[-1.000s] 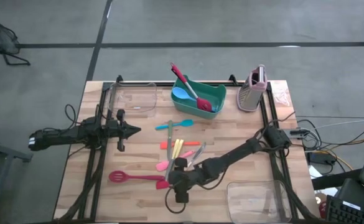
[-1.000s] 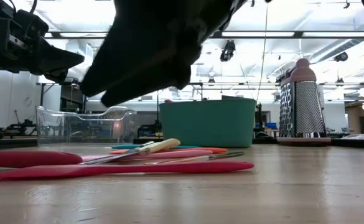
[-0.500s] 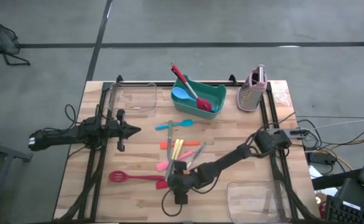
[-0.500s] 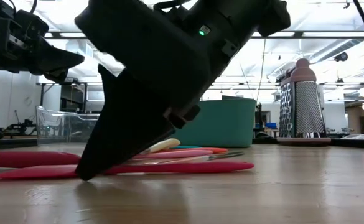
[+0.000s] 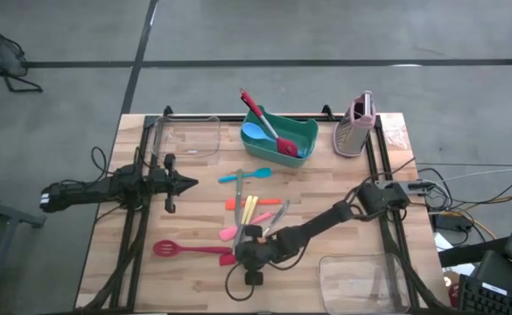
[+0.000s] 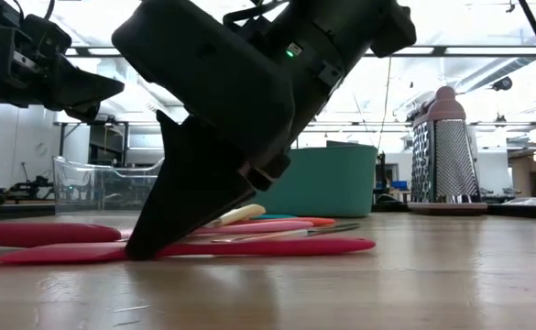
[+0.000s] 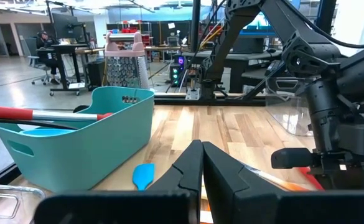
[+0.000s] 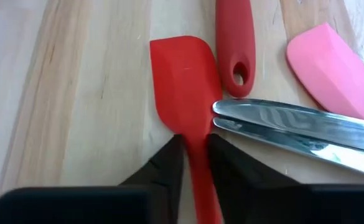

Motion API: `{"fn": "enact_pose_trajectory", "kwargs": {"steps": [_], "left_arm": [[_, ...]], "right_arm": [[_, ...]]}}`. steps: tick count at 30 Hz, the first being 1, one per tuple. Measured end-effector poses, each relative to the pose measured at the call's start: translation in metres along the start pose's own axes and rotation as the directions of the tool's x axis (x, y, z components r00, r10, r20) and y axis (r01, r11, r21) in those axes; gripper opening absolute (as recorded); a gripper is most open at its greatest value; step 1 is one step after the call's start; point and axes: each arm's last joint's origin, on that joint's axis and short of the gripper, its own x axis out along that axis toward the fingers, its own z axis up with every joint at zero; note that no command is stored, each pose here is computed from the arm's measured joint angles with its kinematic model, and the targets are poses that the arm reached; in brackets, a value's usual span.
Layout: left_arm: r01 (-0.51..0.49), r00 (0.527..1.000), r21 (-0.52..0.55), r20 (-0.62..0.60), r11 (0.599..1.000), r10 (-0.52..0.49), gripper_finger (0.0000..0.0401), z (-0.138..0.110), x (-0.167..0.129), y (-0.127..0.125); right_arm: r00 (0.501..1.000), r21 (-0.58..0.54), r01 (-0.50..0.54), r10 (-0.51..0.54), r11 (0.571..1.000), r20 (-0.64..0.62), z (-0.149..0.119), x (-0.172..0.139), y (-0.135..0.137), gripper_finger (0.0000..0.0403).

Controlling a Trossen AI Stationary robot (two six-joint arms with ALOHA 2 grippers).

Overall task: Pick & Place Kitchen Items
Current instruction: Put the red spatula into the bottom transparent bin

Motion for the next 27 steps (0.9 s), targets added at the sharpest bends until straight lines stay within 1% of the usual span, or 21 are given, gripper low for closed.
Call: {"fn": "enact_pose_trajectory", "kwargs": {"steps": [2, 3, 8, 13, 16, 19, 23, 27], "left_arm": [[0.0, 1.0, 0.0, 0.0, 1.0, 0.0, 0.0019, 0.0, 0.0, 0.0], [0.0, 1.0, 0.0, 0.0, 1.0, 0.0, 0.0019, 0.0, 0.0, 0.0], [0.0, 1.0, 0.0, 0.0, 1.0, 0.0, 0.0019, 0.0, 0.0, 0.0], [0.0, 1.0, 0.0, 0.0, 1.0, 0.0, 0.0019, 0.0, 0.0, 0.0], [0.0, 1.0, 0.0, 0.0, 1.0, 0.0, 0.0019, 0.0, 0.0, 0.0], [0.0, 1.0, 0.0, 0.0, 1.0, 0.0, 0.0019, 0.0, 0.0, 0.0], [0.0, 1.0, 0.0, 0.0, 1.0, 0.0, 0.0019, 0.0, 0.0, 0.0], [0.0, 1.0, 0.0, 0.0, 1.0, 0.0, 0.0019, 0.0, 0.0, 0.0]], "right_arm": [[1.0, -0.003, 0.002, -0.002, 1.0, -0.008, -0.001, 0.0, 0.0, 0.0024], [1.0, -0.004, 0.003, -0.003, 1.0, -0.011, -0.001, 0.0, 0.0, 0.0022], [1.0, -0.004, -0.01, 0.01, 1.0, -0.007, 0.001, -0.005, 0.001, 0.0012], [0.998, -0.008, -0.057, 0.057, 0.998, -0.027, 0.004, -0.015, 0.004, 0.0006], [0.992, -0.008, -0.117, 0.116, 0.993, -0.059, 0.003, -0.018, 0.008, 0.0006], [0.99, -0.009, -0.129, 0.128, 0.992, -0.06, 0.003, -0.02, 0.01, 0.0006], [0.988, -0.016, -0.095, 0.092, 0.995, -0.123, 0.0, -0.029, 0.007, 0.0007], [0.978, -0.001, -0.079, 0.078, 0.997, -0.193, 0.002, -0.056, 0.009, 0.0008]]}}
